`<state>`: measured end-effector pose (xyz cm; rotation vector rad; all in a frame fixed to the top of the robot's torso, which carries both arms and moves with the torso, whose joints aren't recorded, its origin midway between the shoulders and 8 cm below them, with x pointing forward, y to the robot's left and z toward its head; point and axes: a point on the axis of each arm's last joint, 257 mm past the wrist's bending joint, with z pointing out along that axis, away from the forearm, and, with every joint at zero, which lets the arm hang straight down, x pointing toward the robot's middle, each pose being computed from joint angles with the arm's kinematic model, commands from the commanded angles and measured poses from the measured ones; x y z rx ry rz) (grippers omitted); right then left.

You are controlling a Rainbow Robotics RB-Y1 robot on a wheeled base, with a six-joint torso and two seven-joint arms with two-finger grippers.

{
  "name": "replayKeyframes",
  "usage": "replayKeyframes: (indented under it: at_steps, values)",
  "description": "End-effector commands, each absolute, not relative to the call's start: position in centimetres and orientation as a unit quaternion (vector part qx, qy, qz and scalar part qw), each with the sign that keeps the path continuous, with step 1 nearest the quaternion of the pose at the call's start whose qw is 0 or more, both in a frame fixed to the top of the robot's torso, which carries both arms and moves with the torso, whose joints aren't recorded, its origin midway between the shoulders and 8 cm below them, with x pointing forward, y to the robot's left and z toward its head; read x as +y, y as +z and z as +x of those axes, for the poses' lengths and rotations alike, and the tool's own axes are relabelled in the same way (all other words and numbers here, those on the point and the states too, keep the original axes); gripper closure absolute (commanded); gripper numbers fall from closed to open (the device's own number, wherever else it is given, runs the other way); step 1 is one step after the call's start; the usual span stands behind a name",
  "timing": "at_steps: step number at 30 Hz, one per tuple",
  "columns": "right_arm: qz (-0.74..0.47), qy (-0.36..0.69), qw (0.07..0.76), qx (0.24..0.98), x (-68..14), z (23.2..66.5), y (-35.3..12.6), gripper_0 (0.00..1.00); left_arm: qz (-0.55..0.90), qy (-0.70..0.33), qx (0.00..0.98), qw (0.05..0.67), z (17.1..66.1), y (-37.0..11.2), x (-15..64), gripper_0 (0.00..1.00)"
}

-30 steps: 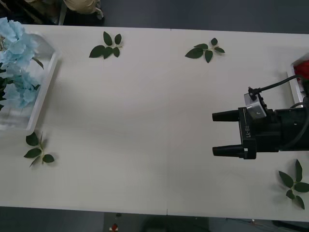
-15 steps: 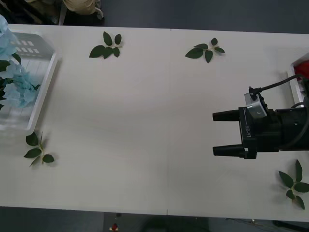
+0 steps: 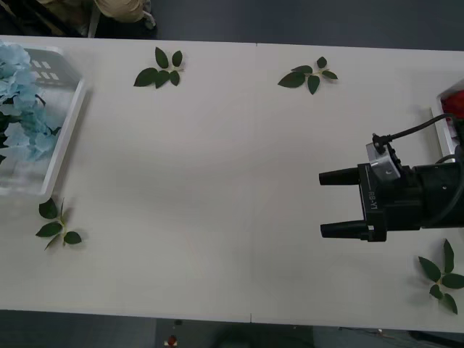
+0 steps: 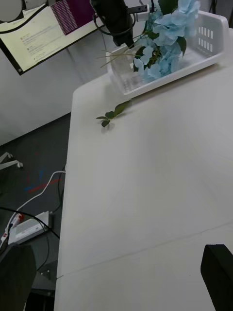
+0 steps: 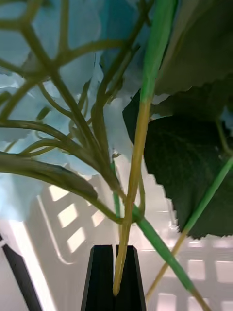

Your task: Put the red flowers into the right box and the blue flowers into the left box

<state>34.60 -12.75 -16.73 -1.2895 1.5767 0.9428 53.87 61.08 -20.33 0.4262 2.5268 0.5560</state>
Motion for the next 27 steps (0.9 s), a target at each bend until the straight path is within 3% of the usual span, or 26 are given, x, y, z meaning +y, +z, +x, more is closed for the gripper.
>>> replayKeyframes:
  at_steps: [1, 3, 8, 11, 19, 22, 24, 27]
  values:
    - [-0.539, 0.363, 0.452, 0.611, -12.1, 34.6, -15.5, 0.00, 0.140, 0.218, 0.933, 0.249, 53.1, -19.7, 62.5, 0.98]
    - [-0.538, 0.364, 0.452, 0.611, -12.2, 34.7, -15.5, 0.00, 0.141, 0.218, 0.934, 0.246, 53.0, -19.9, 62.4, 0.94]
    - [-0.535, 0.365, 0.451, 0.614, -12.3, 34.7, -15.7, 0.00, 0.141, 0.217, 0.934, 0.247, 53.1, -19.9, 62.3, 0.53]
    - [-0.533, 0.367, 0.449, 0.616, -12.4, 34.8, -15.9, 0.00, 0.139, 0.215, 0.934, 0.251, 53.1, -19.8, 62.3, 0.36]
    - [-0.533, 0.367, 0.450, 0.615, -12.4, 34.8, -15.8, 0.00, 0.137, 0.211, 0.934, 0.252, 53.1, -19.8, 62.3, 0.27]
    - [-0.533, 0.367, 0.450, 0.615, -12.4, 34.8, -15.8, 0.00, 0.132, 0.188, 0.940, 0.253, 52.8, -20.0, 61.6, 0.19]
    - [-0.533, 0.367, 0.450, 0.615, -12.4, 34.8, -15.8, 0.00, 0.140, 0.156, 0.942, 0.263, 52.7, -19.7, 60.5, 0.06]
    - [-0.533, 0.367, 0.450, 0.615, -12.4, 34.8, -15.8, 0.00, 0.165, 0.122, 0.935, 0.289, 53.1, -18.5, 59.0, 0.00]
